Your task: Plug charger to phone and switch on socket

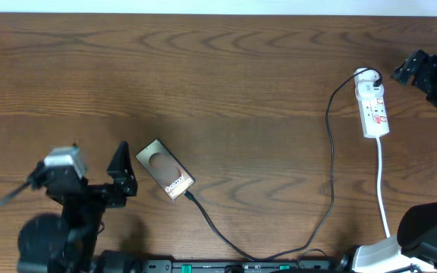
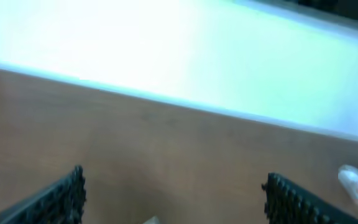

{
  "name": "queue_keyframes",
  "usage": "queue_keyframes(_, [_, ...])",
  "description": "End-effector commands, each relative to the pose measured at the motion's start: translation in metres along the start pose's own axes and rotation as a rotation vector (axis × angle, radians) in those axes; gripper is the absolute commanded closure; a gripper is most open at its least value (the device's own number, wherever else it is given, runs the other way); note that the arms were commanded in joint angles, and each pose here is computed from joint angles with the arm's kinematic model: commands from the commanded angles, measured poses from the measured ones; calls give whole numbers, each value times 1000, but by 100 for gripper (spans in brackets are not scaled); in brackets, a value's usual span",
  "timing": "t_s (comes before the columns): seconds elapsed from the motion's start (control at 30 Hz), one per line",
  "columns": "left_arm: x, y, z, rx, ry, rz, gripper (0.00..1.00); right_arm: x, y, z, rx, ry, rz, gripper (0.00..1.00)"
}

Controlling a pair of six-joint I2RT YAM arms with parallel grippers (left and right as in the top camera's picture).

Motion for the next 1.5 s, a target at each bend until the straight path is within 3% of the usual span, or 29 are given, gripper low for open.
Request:
queue_keyframes(0.0, [0,-2,-13,51,-127,-108,12,-6,2,2,3,-19,-1,1])
queue_keyframes(0.23, [15,3,-32,93,-440,-217,12,-6,2,2,4,-19,-1,1])
queue_keyframes(0.37, [28,10,-52,100,-500,-220,12,-6,2,2,3,-19,-1,1])
queue_keyframes(0.9, [58,48,-119,70,-322,-81,12,-6,2,2,4,-19,-1,1])
queue_keyframes(1.17, [69,63,-171,23,-49,-13,12,-6,2,2,4,-19,-1,1])
queue_keyframes(1.47, [69,63,-170,23,-54,-15,12,-6,2,2,3,-19,-1,1])
Point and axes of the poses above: each gripper's point midway between its finger pads, its own x axis out along the fingers, its own y axis along the line the jaws close on, z = x × y, the point moved 5 cm from there along -x, back along the fingers, and after that the axes turned 1 degree about -x, right-handed, at the moved point
